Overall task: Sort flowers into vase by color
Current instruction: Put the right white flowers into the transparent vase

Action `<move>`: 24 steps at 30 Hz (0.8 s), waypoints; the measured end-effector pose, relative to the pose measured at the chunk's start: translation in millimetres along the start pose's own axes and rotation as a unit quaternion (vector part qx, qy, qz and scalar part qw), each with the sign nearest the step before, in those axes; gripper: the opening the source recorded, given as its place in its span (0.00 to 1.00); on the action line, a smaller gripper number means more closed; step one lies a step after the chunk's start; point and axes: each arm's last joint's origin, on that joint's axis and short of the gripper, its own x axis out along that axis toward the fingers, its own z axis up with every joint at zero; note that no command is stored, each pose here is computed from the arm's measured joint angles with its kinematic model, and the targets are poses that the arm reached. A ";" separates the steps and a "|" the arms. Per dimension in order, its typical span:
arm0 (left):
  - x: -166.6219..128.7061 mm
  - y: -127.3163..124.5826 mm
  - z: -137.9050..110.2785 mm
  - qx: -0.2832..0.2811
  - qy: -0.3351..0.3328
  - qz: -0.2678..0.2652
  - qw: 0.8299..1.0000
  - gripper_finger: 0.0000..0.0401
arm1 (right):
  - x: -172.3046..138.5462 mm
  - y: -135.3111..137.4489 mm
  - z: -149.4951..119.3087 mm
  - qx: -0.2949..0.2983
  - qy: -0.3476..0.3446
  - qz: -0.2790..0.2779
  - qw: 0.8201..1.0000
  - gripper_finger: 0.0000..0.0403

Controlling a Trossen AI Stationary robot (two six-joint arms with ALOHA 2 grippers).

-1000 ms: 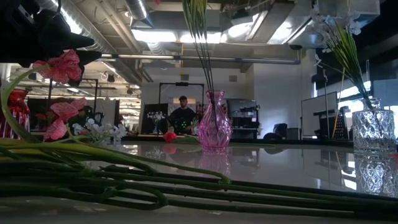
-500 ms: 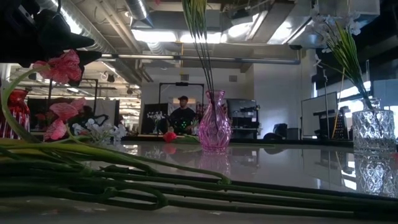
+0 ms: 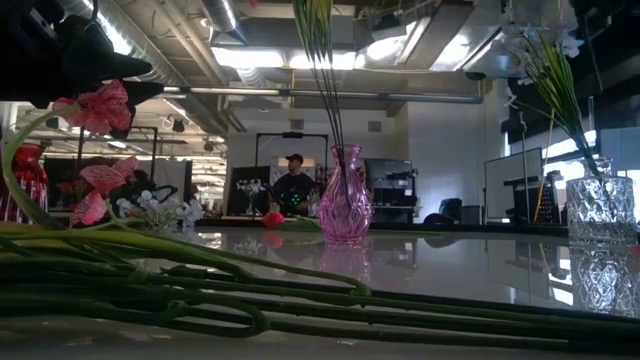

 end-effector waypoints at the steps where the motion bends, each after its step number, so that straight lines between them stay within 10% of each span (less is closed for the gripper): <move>1: 0.0 0.0 0.0 0.000 0.000 0.000 1.000 0.35 | 3.2 -0.6 -1.4 0.013 -0.017 0.012 1.000 0.01; 16: 0.0 0.0 0.1 0.000 -0.001 0.000 1.000 0.35 | 17.9 2.9 -22.0 0.123 -0.030 0.213 0.969 0.01; 24: 0.0 0.0 0.1 0.000 0.000 0.000 1.000 0.35 | -6.0 8.4 -2.5 0.008 0.048 0.115 0.992 0.01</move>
